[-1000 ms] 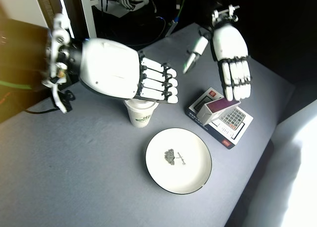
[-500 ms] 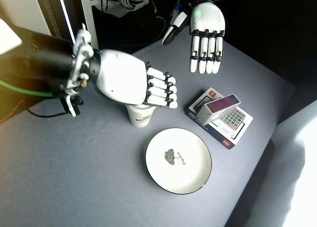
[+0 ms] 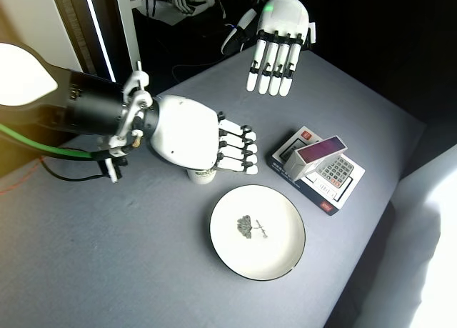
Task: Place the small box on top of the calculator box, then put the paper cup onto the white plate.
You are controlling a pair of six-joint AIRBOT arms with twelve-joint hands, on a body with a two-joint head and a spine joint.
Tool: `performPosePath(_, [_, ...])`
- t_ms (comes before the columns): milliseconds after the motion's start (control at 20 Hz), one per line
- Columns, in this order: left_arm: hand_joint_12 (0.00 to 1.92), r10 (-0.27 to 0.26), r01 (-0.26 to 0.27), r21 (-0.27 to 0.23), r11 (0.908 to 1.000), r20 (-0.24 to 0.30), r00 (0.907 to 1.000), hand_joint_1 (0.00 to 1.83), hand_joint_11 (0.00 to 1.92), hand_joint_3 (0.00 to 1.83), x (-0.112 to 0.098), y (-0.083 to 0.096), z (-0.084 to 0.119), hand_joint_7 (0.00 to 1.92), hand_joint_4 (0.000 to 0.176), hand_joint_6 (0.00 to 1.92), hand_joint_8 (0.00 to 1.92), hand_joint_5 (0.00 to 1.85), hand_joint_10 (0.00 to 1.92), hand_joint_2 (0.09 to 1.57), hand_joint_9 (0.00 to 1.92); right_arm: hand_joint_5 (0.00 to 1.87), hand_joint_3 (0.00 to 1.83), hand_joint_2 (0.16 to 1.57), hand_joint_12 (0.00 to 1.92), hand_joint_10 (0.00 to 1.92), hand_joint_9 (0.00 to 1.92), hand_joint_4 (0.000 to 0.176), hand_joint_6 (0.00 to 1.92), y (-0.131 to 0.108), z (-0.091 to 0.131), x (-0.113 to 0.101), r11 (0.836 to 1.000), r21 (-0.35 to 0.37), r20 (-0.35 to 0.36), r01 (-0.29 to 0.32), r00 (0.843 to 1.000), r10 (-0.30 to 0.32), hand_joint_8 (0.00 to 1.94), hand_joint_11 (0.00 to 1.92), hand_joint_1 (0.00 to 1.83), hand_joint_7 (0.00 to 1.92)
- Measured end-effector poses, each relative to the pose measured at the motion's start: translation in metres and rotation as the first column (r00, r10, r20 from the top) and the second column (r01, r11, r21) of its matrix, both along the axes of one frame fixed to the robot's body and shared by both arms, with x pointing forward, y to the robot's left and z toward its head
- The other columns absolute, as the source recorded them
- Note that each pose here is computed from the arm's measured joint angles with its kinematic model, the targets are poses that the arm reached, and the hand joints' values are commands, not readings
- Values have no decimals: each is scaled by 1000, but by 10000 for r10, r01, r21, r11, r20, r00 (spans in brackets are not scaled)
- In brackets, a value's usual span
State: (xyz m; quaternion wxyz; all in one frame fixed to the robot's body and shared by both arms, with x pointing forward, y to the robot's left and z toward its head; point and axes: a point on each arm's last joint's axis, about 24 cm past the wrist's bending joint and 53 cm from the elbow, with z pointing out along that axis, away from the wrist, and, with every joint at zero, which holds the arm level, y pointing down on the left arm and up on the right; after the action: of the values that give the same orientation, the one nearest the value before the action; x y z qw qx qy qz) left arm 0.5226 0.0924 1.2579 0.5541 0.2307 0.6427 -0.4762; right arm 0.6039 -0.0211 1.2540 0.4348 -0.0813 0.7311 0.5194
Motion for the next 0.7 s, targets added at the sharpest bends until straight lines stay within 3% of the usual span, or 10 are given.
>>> performPosePath(50, [433, -113, 115, 86, 9999, -127, 9999, 195, 0, 1, -3, -4, -2, 185, 0, 2, 1, 196, 1, 1009, 158, 0, 18, 833, 0, 0, 0, 0, 0, 2, -3, 0, 10000, -32, -50, -50, 10000, 49, 0, 0, 1166, 0])
performPosePath(250, [491, -78, 101, 462, 9989, -508, 9987, 214, 0, 0, -3, -7, -12, 220, 0, 6, 7, 224, 7, 1007, 188, 0, 10, 827, 0, 0, 0, 0, 0, 4, -14, 3, 9997, -139, -184, -178, 9997, 175, 0, 0, 1190, 0])
performPosePath(350, [391, -31, 53, 464, 9989, -480, 9988, 170, 0, 3, -2, -8, -9, 164, 0, 0, 0, 178, 0, 1019, 135, 0, 17, 844, 0, 0, 0, 0, 0, 5, -14, 4, 9996, -113, -186, -255, 9995, 252, 0, 0, 1196, 0])
performPosePath(550, [489, -97, 118, 601, 9981, -348, 9993, 181, 0, 0, -7, -19, -5, 205, 0, 9, 9, 220, 10, 1019, 176, 0, 16, 851, 0, 0, 0, 0, 0, 10, -15, 1, 9986, -31, -187, -521, 9985, 521, 0, 0, 1193, 0])
performPosePath(700, [410, -10, 47, 853, 9963, -437, 9990, 199, 0, 2, -6, -20, -11, 180, 0, 6, 8, 204, 4, 1029, 149, 0, 16, 859, 0, 0, 0, 0, 0, 10, -15, 2, 9985, -23, -167, -538, 9984, 537, 0, 0, 1196, 0])
